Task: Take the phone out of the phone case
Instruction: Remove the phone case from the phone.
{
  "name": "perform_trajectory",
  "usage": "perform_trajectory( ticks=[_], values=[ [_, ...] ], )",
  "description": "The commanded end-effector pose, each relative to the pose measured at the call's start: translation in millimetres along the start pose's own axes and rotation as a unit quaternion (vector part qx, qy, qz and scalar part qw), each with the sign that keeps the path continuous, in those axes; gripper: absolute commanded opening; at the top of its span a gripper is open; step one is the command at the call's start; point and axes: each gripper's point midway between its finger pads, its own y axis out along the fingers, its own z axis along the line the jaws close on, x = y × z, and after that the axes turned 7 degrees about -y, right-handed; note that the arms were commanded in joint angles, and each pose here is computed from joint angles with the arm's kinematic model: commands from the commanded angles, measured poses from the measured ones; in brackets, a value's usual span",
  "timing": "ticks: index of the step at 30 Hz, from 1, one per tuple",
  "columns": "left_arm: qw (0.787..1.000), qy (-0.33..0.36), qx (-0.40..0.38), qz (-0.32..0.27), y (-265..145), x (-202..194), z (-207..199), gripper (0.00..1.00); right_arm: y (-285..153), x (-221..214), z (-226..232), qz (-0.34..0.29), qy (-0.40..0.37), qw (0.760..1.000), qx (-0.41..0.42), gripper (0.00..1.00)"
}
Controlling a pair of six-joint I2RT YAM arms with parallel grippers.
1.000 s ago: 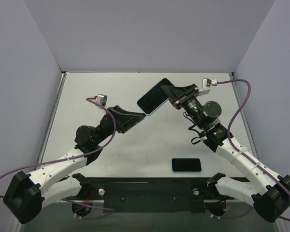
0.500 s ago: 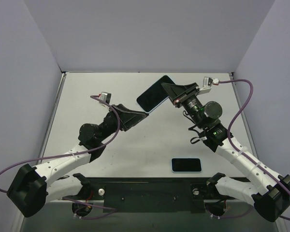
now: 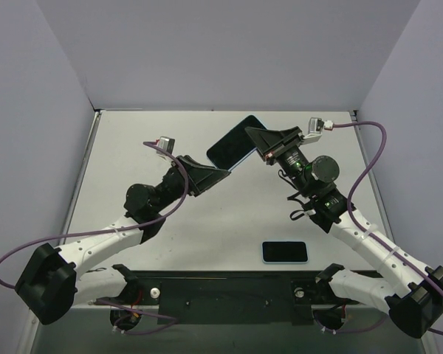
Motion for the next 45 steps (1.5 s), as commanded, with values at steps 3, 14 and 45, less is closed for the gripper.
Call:
perform_trajectory(
  ticks=[3, 14, 45],
  values=[
    [0.997, 0.027, -0.076, 0.004, 9, 2, -46, 0.33, -3, 28, 58, -0.047, -0.006, 0.996, 0.077, 0.0],
    [0.985, 0.1, -0.14, 0.007, 2, -1, -66, 0.04, -13, 18, 71, -0.008, 0.018, 0.996, 0.091, 0.0],
    [0.989, 0.143, 0.019, -0.034, -14, 44, 29, 0.0, -34, 25, 169, 0.082, 0.248, 0.924, 0.278, 0.0]
  ],
)
